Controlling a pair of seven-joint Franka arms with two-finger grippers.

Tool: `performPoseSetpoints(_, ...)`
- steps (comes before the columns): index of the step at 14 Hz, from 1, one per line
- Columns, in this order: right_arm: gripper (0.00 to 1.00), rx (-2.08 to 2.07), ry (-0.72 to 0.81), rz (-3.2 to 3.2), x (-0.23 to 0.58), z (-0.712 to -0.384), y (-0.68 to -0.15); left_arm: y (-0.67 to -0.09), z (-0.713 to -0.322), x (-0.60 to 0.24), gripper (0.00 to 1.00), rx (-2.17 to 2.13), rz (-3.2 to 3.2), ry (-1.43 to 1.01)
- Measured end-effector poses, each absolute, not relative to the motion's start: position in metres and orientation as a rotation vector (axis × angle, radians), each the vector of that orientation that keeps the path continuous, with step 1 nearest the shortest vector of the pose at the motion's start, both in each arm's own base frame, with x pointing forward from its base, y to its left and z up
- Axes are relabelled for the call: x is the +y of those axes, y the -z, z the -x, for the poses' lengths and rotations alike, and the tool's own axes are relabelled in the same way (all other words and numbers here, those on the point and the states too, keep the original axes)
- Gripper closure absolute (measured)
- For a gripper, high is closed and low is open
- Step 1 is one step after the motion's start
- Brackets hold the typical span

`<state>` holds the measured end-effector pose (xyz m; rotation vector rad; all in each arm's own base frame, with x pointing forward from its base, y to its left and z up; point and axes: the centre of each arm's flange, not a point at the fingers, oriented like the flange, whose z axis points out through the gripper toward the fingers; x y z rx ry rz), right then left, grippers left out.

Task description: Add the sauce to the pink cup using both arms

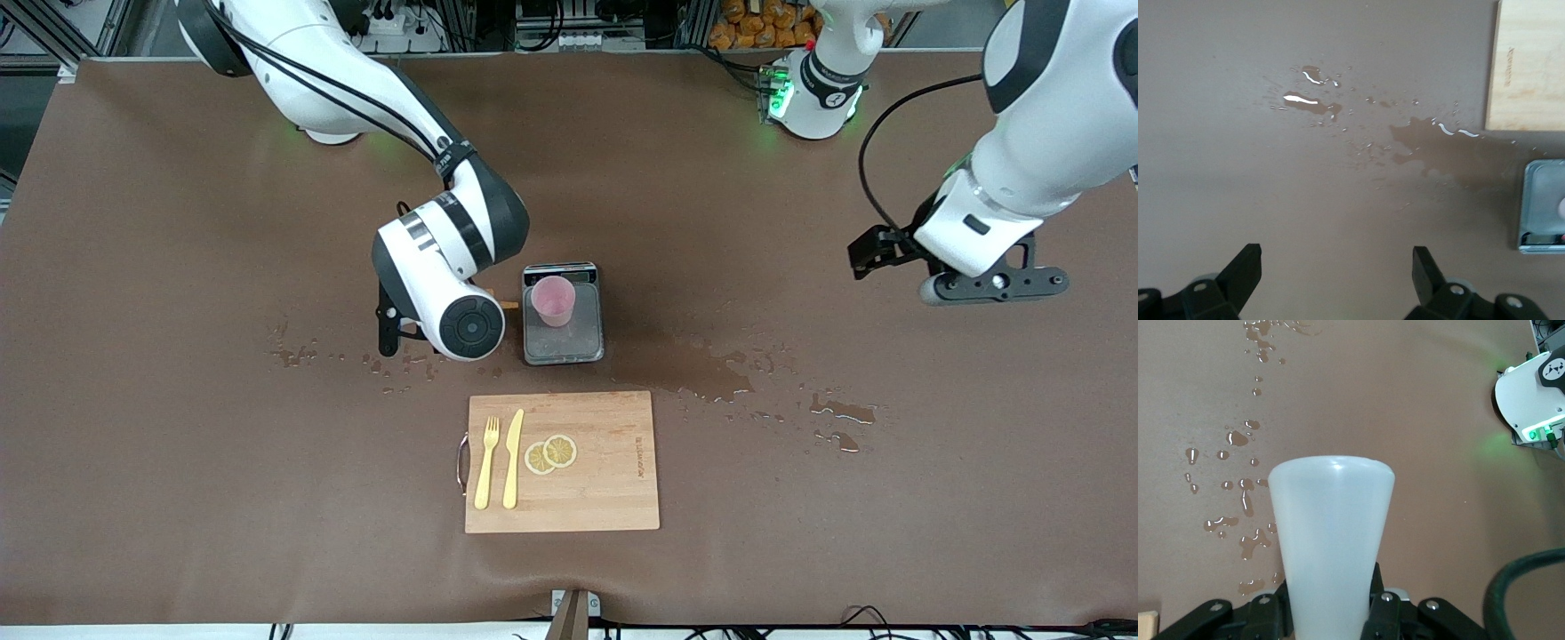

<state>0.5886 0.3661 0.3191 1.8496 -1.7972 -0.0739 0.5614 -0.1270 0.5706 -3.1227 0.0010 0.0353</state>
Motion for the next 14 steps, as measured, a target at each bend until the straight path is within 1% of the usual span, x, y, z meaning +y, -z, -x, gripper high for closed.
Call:
performPoseSetpoints(4, 0.59, -1.776, 0.053, -1.849, 0.371, -0.585, -0.312, -0.592, -0.548, -0.079, 0.00, 0.111, 3.107, -0.072)
performPoseSetpoints(6, 0.59, -1.752, 0.017, -1.863, 0.381, -0.579, -0.312, -0.605, -0.540, -0.059, 0.00, 0.112, 3.106, -0.093)
performPoseSetpoints(8, 0.63, -1.726, -0.021, -1.880, 0.392, -0.571, -0.312, -0.625, -0.532, -0.058, 0.00, 0.104, 3.105, -0.100)
performPoseSetpoints(10, 0.63, -1.713, -0.030, -1.884, 0.398, -0.566, -0.312, -0.639, -0.528, -0.063, 0.00, 0.088, 3.106, -0.083)
performPoseSetpoints(14, 0.63, -1.706, -0.034, -1.874, 0.396, -0.566, -0.312, -0.639, -0.527, -0.072, 0.00, 0.088, 3.105, -0.085)
